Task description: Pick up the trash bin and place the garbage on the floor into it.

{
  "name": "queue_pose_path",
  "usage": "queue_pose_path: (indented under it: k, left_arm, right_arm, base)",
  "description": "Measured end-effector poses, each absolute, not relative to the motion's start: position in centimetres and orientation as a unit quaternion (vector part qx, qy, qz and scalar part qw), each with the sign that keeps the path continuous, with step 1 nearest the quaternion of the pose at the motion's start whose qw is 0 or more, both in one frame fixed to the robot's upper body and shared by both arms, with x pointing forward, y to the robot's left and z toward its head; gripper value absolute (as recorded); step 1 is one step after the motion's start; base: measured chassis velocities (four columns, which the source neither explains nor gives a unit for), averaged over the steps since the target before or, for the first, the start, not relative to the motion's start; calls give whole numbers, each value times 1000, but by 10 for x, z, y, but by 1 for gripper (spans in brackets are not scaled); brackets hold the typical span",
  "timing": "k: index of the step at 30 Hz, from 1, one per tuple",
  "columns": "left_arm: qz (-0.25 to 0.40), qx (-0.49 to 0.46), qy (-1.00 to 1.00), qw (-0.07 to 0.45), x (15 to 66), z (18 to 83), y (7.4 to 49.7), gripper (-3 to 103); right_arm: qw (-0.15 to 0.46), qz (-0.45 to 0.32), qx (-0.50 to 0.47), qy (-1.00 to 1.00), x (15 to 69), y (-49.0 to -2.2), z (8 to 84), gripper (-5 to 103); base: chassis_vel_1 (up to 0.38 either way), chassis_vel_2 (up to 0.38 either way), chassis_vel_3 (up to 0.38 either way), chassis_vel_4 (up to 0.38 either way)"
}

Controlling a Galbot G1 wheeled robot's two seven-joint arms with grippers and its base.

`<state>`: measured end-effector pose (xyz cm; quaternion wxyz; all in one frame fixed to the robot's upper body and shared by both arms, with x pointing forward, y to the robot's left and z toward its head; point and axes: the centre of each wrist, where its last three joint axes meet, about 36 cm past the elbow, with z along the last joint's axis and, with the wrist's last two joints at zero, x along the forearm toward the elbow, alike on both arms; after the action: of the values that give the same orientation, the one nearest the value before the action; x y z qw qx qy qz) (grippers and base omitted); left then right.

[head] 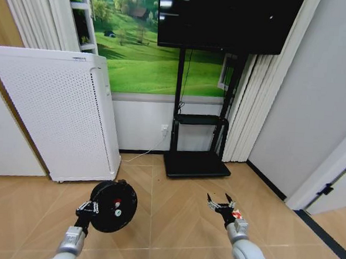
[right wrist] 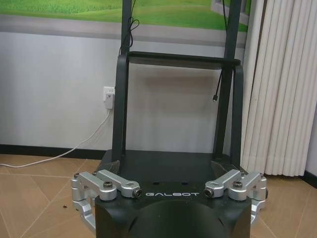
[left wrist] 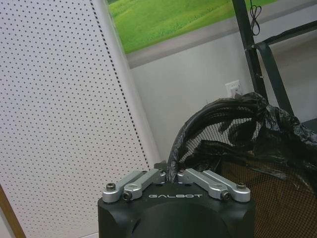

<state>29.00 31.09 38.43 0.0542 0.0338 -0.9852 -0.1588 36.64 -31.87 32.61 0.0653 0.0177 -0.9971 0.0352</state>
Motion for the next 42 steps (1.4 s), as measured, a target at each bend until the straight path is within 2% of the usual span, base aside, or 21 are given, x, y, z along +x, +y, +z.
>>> queue_pose_path:
  k: [11,27,29,31,42]
  left_arm:
    - [-158,31,-985,56,295,381,311,4]
    - [-156,25,-985,67,302,374,309,4]
    - [-156,25,-985,70,302,371,309,4]
    - [-156,25,-985,72,302,370,308,4]
    - [-156,25,-985,75,302,368,307,4]
  right_arm:
    - [74,39,19,-996,377,-319,315,100]
    - [79,51,19,-995,390,-321,297,100]
    - [74,58,43,-995,391,-323,292,100]
    - [57,71,62,-994,392,-328,281,100]
    - [92,74,56,-991,399,-329,267,100]
  base:
    - [-146,-140,138,143]
    - [-293,-304,288,290]
    - [-232,-283,257,207]
    - [-21,-101,37,50]
    - [1,99,8,-88]
